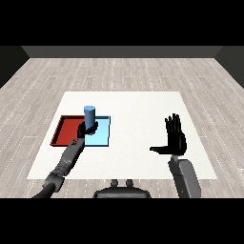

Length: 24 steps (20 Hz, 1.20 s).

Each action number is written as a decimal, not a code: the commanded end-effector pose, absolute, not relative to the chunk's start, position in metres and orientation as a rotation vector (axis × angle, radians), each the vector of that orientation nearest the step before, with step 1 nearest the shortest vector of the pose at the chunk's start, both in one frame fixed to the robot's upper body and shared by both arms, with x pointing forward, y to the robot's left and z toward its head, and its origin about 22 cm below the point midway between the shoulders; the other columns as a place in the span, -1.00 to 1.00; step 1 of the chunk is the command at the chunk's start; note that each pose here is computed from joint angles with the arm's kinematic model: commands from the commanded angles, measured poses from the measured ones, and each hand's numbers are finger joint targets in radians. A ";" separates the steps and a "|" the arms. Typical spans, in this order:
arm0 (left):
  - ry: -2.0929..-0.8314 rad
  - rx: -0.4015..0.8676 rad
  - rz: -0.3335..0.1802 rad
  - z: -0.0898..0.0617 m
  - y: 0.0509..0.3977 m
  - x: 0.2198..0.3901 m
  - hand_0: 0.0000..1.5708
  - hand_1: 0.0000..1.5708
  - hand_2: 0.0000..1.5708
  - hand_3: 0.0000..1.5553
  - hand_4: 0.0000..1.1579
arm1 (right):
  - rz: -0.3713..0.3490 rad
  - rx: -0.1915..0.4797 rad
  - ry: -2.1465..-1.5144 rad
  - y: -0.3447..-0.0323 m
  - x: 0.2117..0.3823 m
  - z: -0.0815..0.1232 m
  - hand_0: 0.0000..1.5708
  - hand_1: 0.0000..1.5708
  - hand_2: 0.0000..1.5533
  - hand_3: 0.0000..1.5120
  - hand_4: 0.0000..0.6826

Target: Pick the blue can and put it in the blue box

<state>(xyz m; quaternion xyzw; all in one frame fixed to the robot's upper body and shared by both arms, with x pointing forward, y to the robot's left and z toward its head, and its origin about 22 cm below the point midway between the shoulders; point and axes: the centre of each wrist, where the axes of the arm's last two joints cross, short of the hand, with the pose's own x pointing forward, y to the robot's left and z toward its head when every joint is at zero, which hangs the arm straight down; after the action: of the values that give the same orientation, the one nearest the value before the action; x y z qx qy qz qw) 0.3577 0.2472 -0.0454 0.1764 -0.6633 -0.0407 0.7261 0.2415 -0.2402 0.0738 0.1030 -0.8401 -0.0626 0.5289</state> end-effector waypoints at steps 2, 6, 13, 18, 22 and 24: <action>-1.318 0.461 -0.095 -0.040 0.277 0.373 1.00 1.00 1.00 0.93 0.83 | -0.183 0.219 -1.991 -0.228 0.256 0.056 -1.00 -1.00 -1.00 -1.00 -1.00; -1.195 0.581 -0.157 -0.050 0.276 0.375 1.00 1.00 0.97 0.80 0.71 | -0.209 0.204 -1.971 -0.252 0.263 0.057 -1.00 -1.00 -1.00 -1.00 -1.00; -1.021 0.605 -0.252 -0.069 0.250 0.370 0.94 0.94 0.78 0.47 0.57 | -0.239 0.185 -1.914 -0.250 0.271 0.040 -1.00 -1.00 -1.00 -1.00 -1.00; -0.895 0.556 -0.272 -0.102 0.250 0.339 0.91 0.91 0.78 -0.30 0.47 | -0.202 0.225 -1.931 -0.249 0.271 0.031 -1.00 -1.00 -1.00 -1.00 -1.00; -0.854 0.444 -0.162 -0.104 0.243 0.338 1.00 1.00 0.89 -1.00 0.09 | -0.213 0.228 -1.945 -0.259 0.261 0.029 -1.00 -1.00 -1.00 -1.00 -1.00; -0.850 0.545 -0.332 -0.107 0.261 0.331 0.10 0.10 0.12 -0.38 0.13 | -0.210 0.220 -1.932 -0.252 0.266 0.032 -1.00 -1.00 -1.00 -1.00 -1.00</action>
<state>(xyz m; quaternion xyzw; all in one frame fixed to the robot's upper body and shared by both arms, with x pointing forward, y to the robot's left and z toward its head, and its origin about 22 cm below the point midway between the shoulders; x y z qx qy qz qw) 0.3636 0.2472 -0.0763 0.2548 -0.4630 -0.1319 0.8386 0.2643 -0.2538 0.0297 0.0930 -0.8196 -0.0919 0.5579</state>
